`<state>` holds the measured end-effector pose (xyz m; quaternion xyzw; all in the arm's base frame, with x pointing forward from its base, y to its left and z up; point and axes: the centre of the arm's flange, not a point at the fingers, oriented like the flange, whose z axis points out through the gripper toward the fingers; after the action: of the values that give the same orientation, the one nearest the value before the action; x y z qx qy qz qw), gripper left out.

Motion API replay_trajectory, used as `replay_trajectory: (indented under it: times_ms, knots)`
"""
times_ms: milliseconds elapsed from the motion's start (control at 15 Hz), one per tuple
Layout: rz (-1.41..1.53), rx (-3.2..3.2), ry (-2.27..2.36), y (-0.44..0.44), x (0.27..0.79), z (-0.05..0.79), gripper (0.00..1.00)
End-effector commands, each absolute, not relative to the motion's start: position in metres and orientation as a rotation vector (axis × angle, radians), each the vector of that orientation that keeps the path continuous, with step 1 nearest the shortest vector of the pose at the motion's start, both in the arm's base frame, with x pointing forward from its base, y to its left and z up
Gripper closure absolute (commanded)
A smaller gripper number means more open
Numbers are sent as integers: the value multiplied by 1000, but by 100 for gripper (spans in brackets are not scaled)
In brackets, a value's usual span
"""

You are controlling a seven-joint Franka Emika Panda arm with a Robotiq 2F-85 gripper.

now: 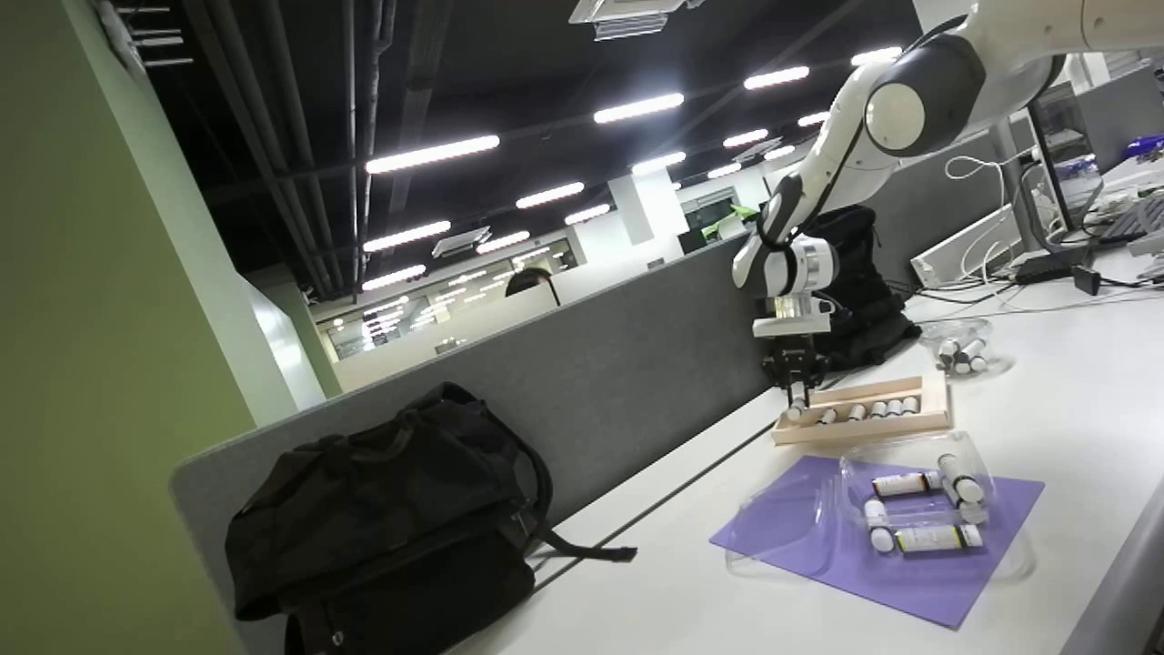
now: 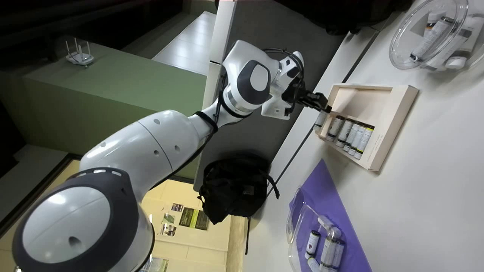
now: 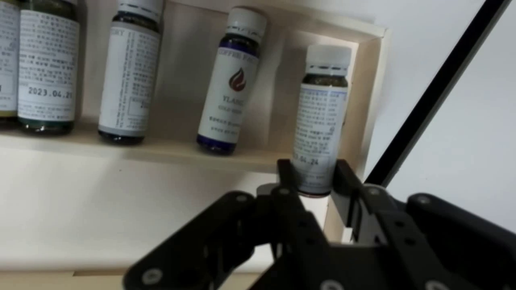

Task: Take a bottle from the bowl and put it in the left compartment of the box

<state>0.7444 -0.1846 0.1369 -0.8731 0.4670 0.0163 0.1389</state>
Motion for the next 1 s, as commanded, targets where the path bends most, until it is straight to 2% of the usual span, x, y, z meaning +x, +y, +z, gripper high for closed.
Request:
replay_trajectory:
  times_ms: [0, 933]
  knots:
    - [63, -2498, 1374, -178, 756, 144, 88]
    - [164, -2493, 1490, -180, 754, 129, 88]
